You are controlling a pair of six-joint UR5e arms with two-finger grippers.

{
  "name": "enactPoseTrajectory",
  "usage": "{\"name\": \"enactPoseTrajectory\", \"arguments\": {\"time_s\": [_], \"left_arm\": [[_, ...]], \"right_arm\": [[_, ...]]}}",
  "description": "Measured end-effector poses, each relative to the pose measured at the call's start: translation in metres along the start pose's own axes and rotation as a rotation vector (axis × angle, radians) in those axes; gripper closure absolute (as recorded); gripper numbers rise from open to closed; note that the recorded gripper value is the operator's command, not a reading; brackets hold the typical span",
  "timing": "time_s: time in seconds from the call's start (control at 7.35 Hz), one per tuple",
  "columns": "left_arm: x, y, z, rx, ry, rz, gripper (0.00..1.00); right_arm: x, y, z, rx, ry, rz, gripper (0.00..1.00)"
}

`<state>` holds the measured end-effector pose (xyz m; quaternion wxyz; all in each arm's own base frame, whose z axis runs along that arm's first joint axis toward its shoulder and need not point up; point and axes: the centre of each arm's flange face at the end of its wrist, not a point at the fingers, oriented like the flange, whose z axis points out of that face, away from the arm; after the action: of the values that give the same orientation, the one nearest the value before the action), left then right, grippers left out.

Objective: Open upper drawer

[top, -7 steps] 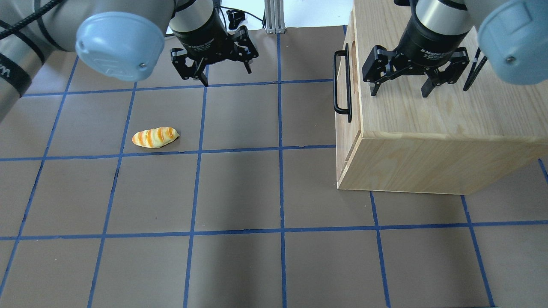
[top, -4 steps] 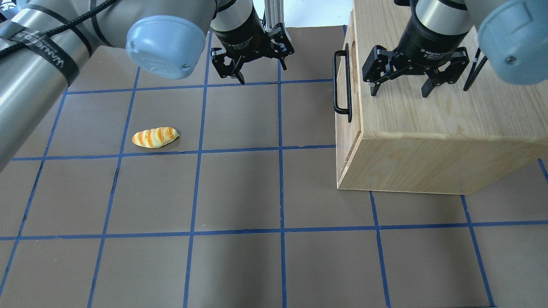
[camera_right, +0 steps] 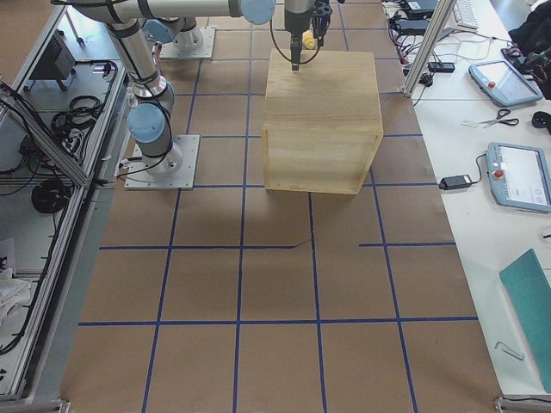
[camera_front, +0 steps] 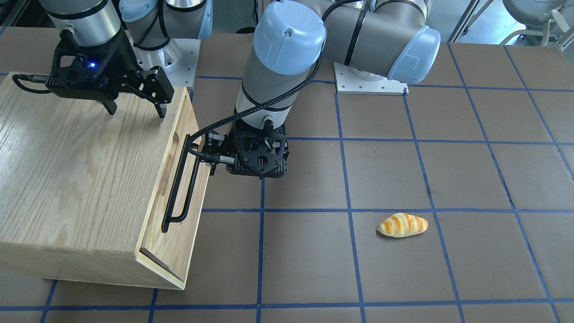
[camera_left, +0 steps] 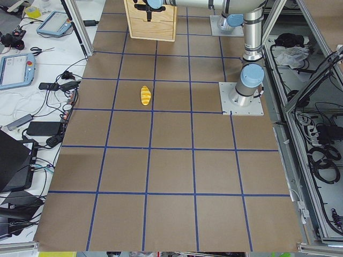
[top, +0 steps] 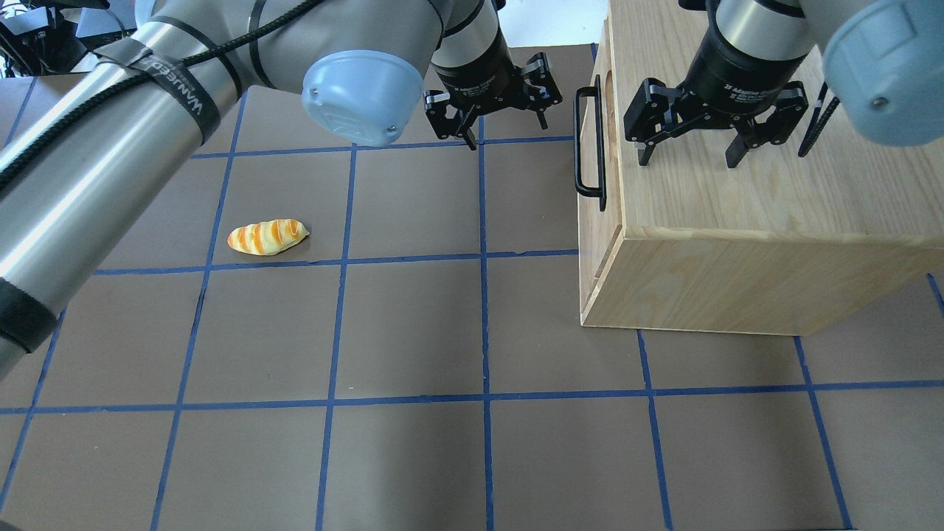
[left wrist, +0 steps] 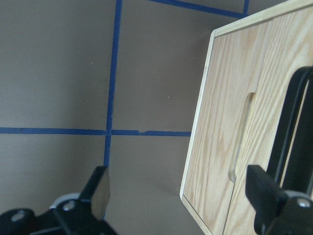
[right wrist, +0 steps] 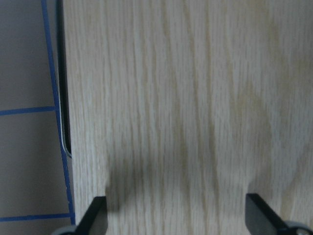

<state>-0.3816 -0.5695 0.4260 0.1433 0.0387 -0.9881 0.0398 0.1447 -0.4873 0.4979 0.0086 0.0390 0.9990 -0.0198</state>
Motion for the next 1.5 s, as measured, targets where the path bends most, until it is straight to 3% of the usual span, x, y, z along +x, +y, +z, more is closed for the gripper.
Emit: {"name": "enactPoseTrajectory", "arguments": {"time_s": [1.5], "left_arm": [[0.036, 0.011, 0.042, -0.036, 0.023, 0.046, 0.0]], "right_arm": [[0.0, 0.0, 0.0, 0.0, 0.001, 0.0, 0.0]]}}
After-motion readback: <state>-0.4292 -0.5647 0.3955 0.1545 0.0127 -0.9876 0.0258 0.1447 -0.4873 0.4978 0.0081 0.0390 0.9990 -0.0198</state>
